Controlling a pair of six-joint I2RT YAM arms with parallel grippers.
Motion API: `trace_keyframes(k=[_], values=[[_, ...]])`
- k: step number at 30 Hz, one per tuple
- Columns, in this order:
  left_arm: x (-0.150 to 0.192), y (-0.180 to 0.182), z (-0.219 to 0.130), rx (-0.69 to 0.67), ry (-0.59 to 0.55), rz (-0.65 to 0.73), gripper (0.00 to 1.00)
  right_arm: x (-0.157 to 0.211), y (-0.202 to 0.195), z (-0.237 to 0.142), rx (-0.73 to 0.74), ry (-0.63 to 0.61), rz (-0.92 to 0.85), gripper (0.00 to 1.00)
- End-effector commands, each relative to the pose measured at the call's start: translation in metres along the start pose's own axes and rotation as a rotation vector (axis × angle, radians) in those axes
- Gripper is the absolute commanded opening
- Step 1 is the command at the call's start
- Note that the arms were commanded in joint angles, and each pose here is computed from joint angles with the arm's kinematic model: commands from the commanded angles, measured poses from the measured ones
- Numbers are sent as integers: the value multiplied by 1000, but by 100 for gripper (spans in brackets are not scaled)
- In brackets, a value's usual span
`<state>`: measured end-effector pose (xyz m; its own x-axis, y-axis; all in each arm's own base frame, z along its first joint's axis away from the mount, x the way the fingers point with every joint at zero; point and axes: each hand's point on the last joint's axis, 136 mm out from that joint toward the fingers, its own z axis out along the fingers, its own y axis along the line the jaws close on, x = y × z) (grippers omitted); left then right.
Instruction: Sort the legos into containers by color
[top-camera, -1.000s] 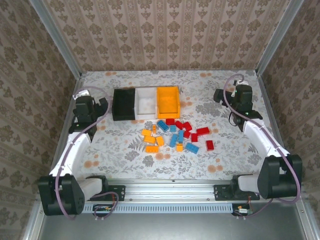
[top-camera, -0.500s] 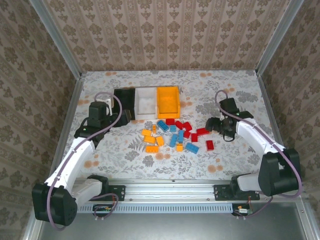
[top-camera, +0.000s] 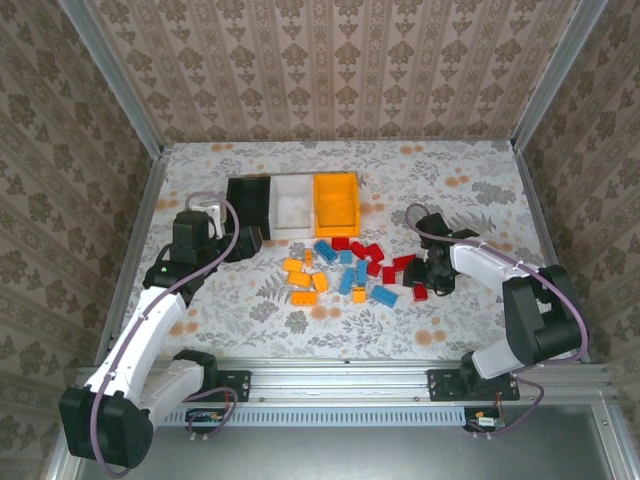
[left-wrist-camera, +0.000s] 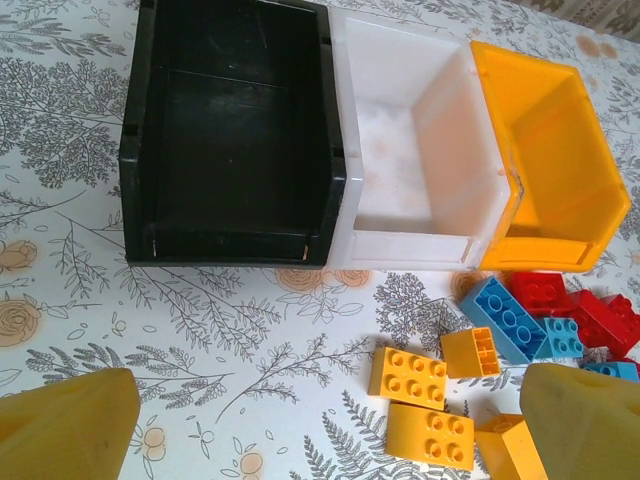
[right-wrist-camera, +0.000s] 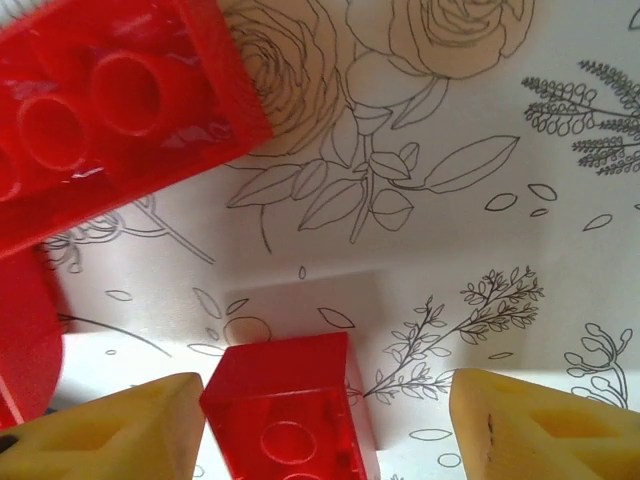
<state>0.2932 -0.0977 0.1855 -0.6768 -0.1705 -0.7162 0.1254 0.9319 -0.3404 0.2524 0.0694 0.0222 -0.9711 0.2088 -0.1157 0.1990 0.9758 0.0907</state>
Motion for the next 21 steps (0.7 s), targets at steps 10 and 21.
trace_keyframes(k=[10, 21], values=[[15, 9, 1, 1, 33, -71, 100, 5, 0, 12, 21, 15, -1, 56], [15, 16, 2, -6, 34, -92, 100, 2, 4, 6, 4, 7, -3, 36]])
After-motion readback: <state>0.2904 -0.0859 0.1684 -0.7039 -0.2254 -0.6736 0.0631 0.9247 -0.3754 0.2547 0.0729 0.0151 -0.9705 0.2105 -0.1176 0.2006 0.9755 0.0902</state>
